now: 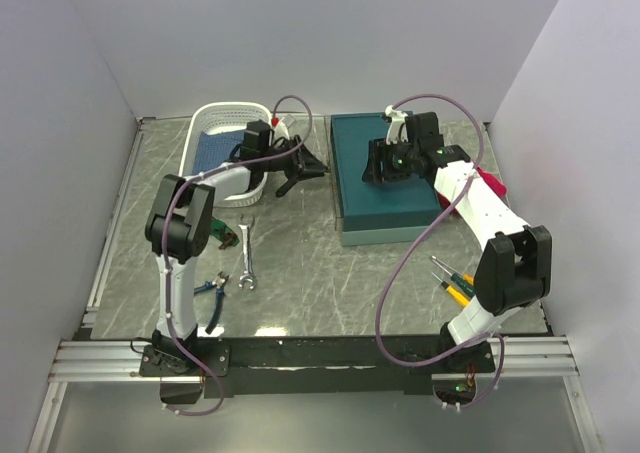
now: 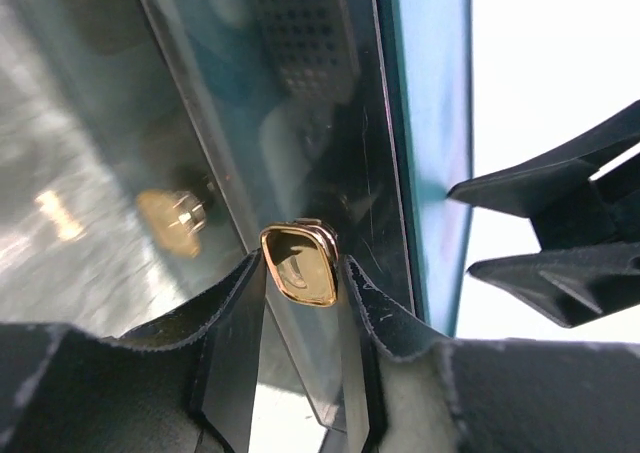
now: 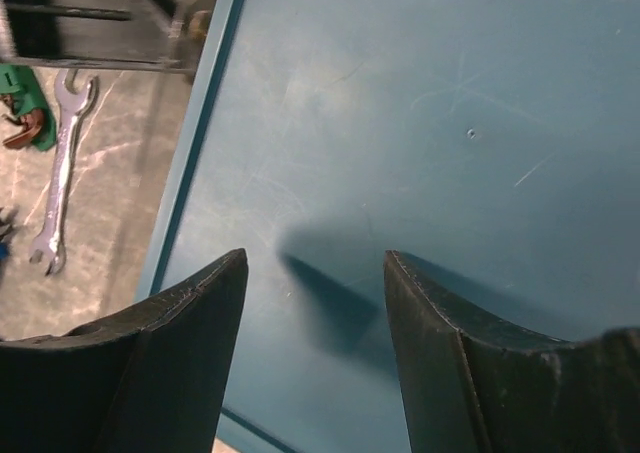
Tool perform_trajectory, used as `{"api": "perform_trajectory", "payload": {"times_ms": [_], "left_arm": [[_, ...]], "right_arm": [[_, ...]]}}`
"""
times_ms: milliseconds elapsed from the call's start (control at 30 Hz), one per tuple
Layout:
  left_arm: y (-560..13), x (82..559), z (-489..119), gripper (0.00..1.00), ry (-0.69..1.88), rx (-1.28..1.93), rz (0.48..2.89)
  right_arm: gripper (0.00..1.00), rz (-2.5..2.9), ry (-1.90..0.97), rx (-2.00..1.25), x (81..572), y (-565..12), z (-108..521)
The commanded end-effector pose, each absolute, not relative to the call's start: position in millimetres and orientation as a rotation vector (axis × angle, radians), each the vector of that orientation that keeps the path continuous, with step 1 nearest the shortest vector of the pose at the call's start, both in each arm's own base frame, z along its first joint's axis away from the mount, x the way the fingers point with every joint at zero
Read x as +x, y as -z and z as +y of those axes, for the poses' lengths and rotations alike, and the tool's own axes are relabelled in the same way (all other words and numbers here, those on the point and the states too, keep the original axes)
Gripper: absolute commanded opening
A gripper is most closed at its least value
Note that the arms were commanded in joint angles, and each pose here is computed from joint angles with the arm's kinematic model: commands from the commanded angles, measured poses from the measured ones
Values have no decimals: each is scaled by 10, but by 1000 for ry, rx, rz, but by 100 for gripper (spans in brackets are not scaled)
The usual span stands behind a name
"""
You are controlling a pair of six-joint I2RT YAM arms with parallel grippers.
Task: Sort the tools into containers
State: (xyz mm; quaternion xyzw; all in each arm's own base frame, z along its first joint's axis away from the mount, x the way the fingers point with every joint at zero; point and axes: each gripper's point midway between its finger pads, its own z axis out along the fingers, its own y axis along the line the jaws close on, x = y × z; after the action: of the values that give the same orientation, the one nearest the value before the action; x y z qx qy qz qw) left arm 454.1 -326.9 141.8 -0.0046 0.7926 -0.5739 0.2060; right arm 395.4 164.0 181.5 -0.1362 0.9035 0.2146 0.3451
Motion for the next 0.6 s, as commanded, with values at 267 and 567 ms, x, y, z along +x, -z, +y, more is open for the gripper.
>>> {"api": "perform_trajectory", "payload": {"times_ms": [267,567], "left_arm": [[-1214,4730,-2384,1,949,-33,2320],[-1128,4713,-2096,6,821,-65,2343]], "right_arm": [[65,2489,-423,-345,3854,-1375,1396],[65,2472,-428,-345,3890,-1412,1406]]}}
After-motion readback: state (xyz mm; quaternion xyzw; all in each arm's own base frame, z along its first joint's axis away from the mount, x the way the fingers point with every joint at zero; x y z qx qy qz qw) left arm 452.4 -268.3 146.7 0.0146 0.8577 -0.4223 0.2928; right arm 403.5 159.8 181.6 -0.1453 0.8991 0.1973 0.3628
